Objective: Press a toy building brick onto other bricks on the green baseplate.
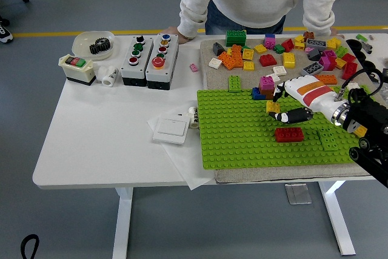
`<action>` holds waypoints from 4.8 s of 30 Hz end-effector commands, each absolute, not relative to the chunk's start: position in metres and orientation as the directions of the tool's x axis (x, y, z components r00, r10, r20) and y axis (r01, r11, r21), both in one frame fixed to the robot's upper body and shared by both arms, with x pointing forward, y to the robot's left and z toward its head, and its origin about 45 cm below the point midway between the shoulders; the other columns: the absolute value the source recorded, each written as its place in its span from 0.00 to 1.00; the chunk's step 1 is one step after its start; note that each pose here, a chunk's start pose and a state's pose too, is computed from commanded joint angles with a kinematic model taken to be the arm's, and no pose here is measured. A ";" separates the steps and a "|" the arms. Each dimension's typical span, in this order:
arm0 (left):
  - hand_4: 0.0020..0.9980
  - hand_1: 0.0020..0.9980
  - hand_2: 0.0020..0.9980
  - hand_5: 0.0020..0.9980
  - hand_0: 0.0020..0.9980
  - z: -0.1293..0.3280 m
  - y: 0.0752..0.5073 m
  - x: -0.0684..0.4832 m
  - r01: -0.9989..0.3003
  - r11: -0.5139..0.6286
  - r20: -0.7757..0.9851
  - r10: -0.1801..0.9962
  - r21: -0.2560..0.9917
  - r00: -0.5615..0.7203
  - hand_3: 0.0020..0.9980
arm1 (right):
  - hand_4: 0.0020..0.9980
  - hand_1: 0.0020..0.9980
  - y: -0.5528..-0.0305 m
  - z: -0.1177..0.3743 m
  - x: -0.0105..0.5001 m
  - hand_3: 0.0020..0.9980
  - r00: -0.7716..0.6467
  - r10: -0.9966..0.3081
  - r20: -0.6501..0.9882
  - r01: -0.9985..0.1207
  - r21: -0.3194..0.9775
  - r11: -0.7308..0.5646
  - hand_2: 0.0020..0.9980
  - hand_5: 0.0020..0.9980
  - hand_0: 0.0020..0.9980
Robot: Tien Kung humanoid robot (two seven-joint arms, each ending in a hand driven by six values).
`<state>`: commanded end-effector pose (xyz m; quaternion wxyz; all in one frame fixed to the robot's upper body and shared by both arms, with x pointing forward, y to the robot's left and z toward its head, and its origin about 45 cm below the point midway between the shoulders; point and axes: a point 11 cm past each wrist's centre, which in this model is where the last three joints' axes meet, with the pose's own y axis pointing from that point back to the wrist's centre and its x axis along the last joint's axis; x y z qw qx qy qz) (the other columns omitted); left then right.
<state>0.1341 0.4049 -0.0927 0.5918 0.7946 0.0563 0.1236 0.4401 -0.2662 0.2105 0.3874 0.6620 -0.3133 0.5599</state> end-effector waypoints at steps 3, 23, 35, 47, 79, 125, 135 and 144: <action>0.67 0.75 0.73 0.60 0.77 -0.093 0.405 0.134 -0.057 -0.294 0.130 0.235 0.954 0.963 0.60 | 0.73 0.54 -0.268 0.215 0.434 0.52 0.177 0.058 0.982 -0.824 0.180 -0.537 0.57 0.50 0.51; 0.67 0.76 0.74 0.60 0.77 -0.094 0.403 0.131 -0.049 -0.283 0.120 0.239 0.958 0.964 0.60 | 0.74 0.54 -0.281 0.210 0.415 0.52 0.130 0.233 0.964 -0.749 0.250 -0.614 0.57 0.49 0.51; 0.67 0.76 0.74 0.60 0.77 -0.096 0.402 0.127 -0.036 -0.279 0.106 0.239 0.960 0.965 0.60 | 0.75 0.55 -0.277 0.202 0.413 0.52 0.108 0.243 0.964 -0.724 0.244 -0.645 0.58 0.48 0.51; 0.67 0.76 0.74 0.60 0.77 -0.095 0.402 0.127 -0.035 -0.280 0.104 0.237 0.959 0.966 0.60 | 0.75 0.55 -0.277 0.203 0.415 0.52 0.076 0.258 0.963 -0.721 0.232 -0.653 0.58 0.47 0.50; 0.67 0.76 0.74 0.60 0.77 -0.094 0.401 0.133 -0.048 -0.278 0.115 0.230 0.960 0.966 0.60 | 0.76 0.56 -0.287 0.200 0.417 0.52 0.073 0.311 0.948 -0.722 0.265 -0.639 0.58 0.46 0.50; 0.67 0.76 0.74 0.60 0.77 -0.094 0.401 0.132 -0.041 -0.277 0.107 0.228 0.960 0.968 0.60 | 0.78 0.58 -0.282 0.195 0.418 0.53 0.090 0.300 0.950 -0.725 0.269 -0.634 0.60 0.47 0.51; 0.67 0.76 0.74 0.60 0.77 -0.094 0.401 0.131 -0.038 -0.278 0.104 0.227 0.960 0.968 0.60 | 0.78 0.58 -0.281 0.193 0.418 0.53 0.094 0.302 0.949 -0.724 0.273 -0.633 0.60 0.47 0.51; 0.67 0.76 0.74 0.60 0.77 -0.093 0.401 0.133 -0.040 -0.278 0.105 0.226 0.960 0.969 0.60 | 0.79 0.60 -0.282 0.195 0.419 0.54 0.091 0.304 0.948 -0.728 0.272 -0.630 0.65 0.47 0.52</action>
